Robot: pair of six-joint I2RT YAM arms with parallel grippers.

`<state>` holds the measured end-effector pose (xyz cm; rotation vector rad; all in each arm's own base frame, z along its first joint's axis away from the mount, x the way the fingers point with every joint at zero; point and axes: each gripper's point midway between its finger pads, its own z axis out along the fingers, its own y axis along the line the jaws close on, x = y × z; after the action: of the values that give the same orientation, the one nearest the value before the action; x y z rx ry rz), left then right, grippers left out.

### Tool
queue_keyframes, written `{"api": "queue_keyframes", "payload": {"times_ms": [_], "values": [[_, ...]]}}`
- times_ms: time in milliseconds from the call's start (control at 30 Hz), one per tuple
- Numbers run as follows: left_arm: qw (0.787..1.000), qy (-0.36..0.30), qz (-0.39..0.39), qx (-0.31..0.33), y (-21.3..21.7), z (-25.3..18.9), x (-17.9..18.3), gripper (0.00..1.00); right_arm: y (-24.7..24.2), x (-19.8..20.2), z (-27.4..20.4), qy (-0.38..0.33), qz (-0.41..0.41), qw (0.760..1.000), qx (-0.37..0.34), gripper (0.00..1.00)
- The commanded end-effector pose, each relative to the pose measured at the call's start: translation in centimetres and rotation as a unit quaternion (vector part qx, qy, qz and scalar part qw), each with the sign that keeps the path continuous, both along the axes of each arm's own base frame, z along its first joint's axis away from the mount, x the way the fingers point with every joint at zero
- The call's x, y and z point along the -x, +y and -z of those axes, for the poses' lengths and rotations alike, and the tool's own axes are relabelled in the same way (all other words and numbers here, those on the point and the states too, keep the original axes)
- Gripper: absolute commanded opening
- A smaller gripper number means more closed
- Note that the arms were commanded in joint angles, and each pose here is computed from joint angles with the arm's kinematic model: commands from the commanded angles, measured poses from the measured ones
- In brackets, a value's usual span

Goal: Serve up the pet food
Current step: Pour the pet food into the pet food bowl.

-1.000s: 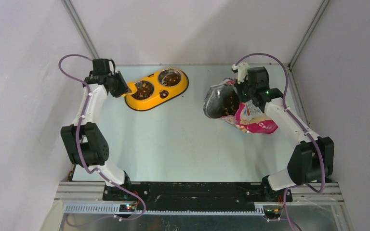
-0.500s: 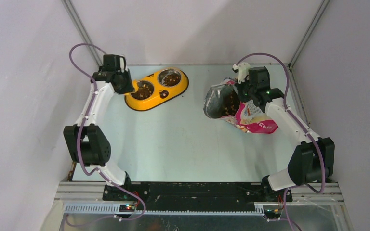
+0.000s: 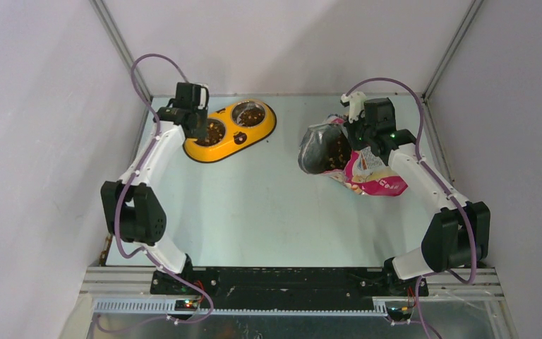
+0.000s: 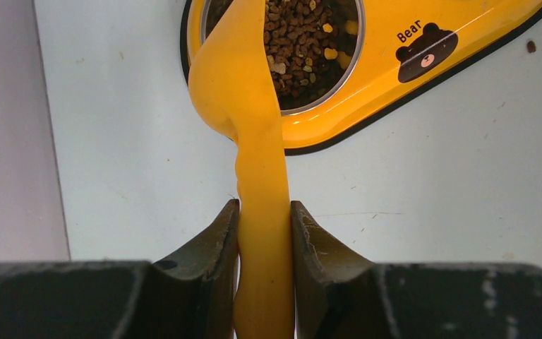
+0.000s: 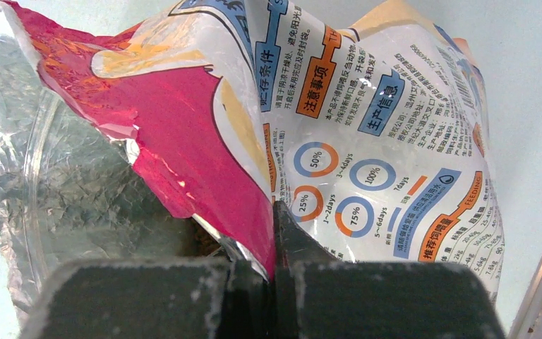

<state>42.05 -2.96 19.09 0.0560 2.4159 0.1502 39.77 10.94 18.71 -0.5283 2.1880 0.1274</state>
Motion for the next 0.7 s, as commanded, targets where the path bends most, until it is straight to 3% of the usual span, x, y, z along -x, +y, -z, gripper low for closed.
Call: {"api": "queue_keyframes", "payload": {"times_ms": [0, 533, 667], "values": [[0.997, -0.049, 0.016, -0.064, 0.5, -2.8, -0.3, 0.0, -0.7, 0.1, -1.8, -0.021, 0.012, 1.0, -0.005, 0.0], [0.985, -0.071, 0.036, -0.153, -0.3, -4.0, -0.2, 0.0, -0.6, 0.2, -2.1, -0.023, 0.01, 1.0, -0.009, 0.0], [0.989, -0.074, 0.045, -0.123, -1.2, -4.2, 0.0, 0.0, -0.6, 0.3, -2.2, -0.024, 0.01, 1.0, -0.009, 0.0]]}}
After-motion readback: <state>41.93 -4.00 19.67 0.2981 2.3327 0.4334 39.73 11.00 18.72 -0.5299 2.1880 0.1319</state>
